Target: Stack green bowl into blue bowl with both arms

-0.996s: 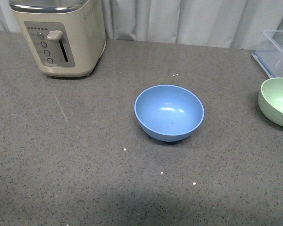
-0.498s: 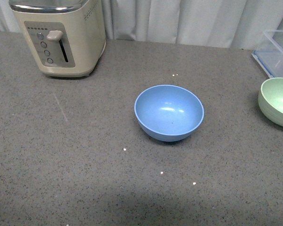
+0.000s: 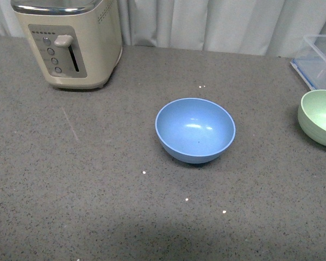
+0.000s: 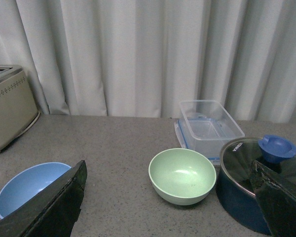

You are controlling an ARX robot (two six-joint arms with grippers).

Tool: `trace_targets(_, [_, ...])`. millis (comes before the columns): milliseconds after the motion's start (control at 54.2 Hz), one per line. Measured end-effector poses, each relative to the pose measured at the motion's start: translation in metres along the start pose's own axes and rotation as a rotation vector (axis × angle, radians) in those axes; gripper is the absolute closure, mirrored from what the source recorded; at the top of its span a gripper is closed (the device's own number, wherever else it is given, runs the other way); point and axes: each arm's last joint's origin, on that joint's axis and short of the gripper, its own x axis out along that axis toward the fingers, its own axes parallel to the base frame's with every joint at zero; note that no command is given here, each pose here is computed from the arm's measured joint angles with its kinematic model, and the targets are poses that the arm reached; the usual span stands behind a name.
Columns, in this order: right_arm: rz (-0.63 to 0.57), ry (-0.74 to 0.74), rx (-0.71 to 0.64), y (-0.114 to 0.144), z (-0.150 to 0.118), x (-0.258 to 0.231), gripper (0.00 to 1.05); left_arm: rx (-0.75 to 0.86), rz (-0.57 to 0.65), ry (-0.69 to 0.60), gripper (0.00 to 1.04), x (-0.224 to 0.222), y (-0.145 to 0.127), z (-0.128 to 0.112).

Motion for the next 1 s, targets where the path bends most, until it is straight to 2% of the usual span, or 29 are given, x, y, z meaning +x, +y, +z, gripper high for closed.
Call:
trace_targets(55, [-0.022, 0.048, 0.012, 0.0, -0.002, 0.001, 0.09, 0.0, 0.0, 0.0, 0.33, 0.0, 0.0, 0.0])
trace_targets(92, [-0.115, 0.162, 0.023, -0.002, -0.004, 0.003, 0.09, 0.0, 0.0, -0.001, 0.28, 0.0, 0.0, 0.0])
trace_targets(129, [-0.15, 0.196, 0.019, -0.003, -0.001, 0.005, 0.09, 0.0, 0.001, 0.0, 0.21, 0.0, 0.0, 0.0])
trace_targets(203, [-0.156, 0.222, 0.015, -0.007, 0.008, 0.02, 0.09, 0.0, 0.0, -0.001, 0.07, 0.0, 0.0, 0.0])
trace_targets(240, [-0.144, 0.219, 0.01, -0.009, 0.012, 0.027, 0.09, 0.003, 0.0, -0.001, 0.05, 0.0, 0.0, 0.0])
trace_targets(350, [-0.087, 0.216, -0.043, -0.016, 0.023, 0.056, 0.09, 0.003, 0.0, -0.001, 0.07, 0.0, 0.0, 0.0])
trace_targets(461, [0.008, 0.322, -0.12, -0.024, 0.022, 0.097, 0.09, 0.003, 0.002, -0.001, 0.06, 0.0, 0.0, 0.0])
trace_targets(719, [0.298, 0.68, -0.34, -0.027, -0.007, 0.19, 0.09, 0.003, 0.001, -0.001, 0.06, 0.0, 0.0, 0.0])
trace_targets(996, [0.433, 0.824, -0.479, -0.022, -0.034, 0.241, 0.09, 0.003, 0.0, -0.001, 0.06, 0.0, 0.0, 0.0])
